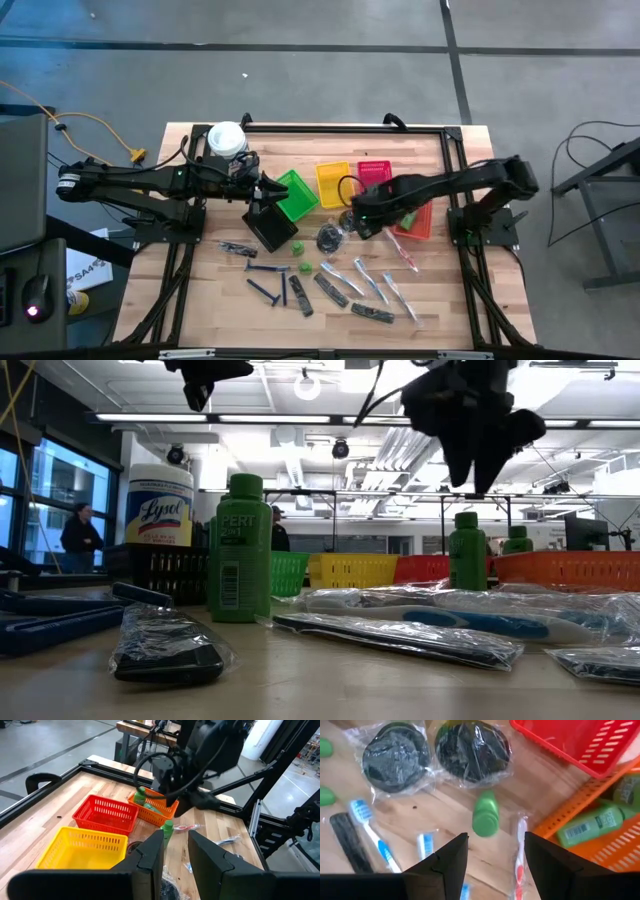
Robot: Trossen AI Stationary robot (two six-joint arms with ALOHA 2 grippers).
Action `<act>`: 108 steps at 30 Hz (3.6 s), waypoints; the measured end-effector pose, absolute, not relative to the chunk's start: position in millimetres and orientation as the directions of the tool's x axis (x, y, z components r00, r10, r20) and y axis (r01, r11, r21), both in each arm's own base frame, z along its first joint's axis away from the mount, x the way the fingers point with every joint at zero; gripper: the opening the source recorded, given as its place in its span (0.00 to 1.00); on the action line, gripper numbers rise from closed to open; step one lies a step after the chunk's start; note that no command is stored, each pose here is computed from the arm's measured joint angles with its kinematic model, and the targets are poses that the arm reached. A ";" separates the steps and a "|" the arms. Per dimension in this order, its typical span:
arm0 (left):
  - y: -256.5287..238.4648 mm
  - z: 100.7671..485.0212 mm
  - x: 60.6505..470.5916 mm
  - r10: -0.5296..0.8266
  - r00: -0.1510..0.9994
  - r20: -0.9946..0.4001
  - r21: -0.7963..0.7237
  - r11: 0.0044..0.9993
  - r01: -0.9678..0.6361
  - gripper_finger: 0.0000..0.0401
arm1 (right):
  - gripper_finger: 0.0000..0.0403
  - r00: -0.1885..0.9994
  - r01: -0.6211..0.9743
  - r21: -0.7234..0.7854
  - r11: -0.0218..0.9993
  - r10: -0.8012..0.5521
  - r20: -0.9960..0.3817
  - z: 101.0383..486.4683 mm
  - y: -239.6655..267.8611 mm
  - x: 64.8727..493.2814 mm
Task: Pick & Place Travel size toiletries
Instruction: Put the green shampoo into the orange bin
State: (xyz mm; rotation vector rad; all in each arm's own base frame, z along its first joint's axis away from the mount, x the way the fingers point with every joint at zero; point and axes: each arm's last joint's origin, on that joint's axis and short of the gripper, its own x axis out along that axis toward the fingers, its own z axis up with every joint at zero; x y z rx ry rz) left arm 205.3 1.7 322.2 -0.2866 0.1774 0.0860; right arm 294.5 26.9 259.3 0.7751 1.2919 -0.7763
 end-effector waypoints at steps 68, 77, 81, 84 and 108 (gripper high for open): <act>1.7 321.8 205.2 0.059 0.980 -0.190 -0.273 0.956 -0.110 0.21 | 0.30 -0.011 0.881 0.002 0.474 0.026 -1.000 195.2 23.7 318.5; 1.7 321.8 205.2 0.059 0.980 -0.191 -0.273 0.956 -0.110 0.21 | 0.21 -0.016 0.885 -0.003 0.465 0.024 -1.000 226.5 22.1 296.2; 1.7 321.5 205.2 0.059 0.979 -0.193 -0.272 0.956 -0.111 0.21 | 0.21 0.008 0.912 0.010 0.411 0.005 -1.000 254.9 19.9 273.8; 1.7 321.5 205.2 0.059 0.979 -0.193 -0.272 0.956 -0.111 0.21 | 0.22 0.005 0.932 0.002 0.361 -0.008 -1.000 274.1 18.0 253.2; 1.7 321.5 205.2 0.059 0.979 -0.193 -0.265 0.958 -0.110 0.21 | 0.22 -0.237 0.958 -0.247 0.145 -0.079 -0.968 239.4 12.1 191.3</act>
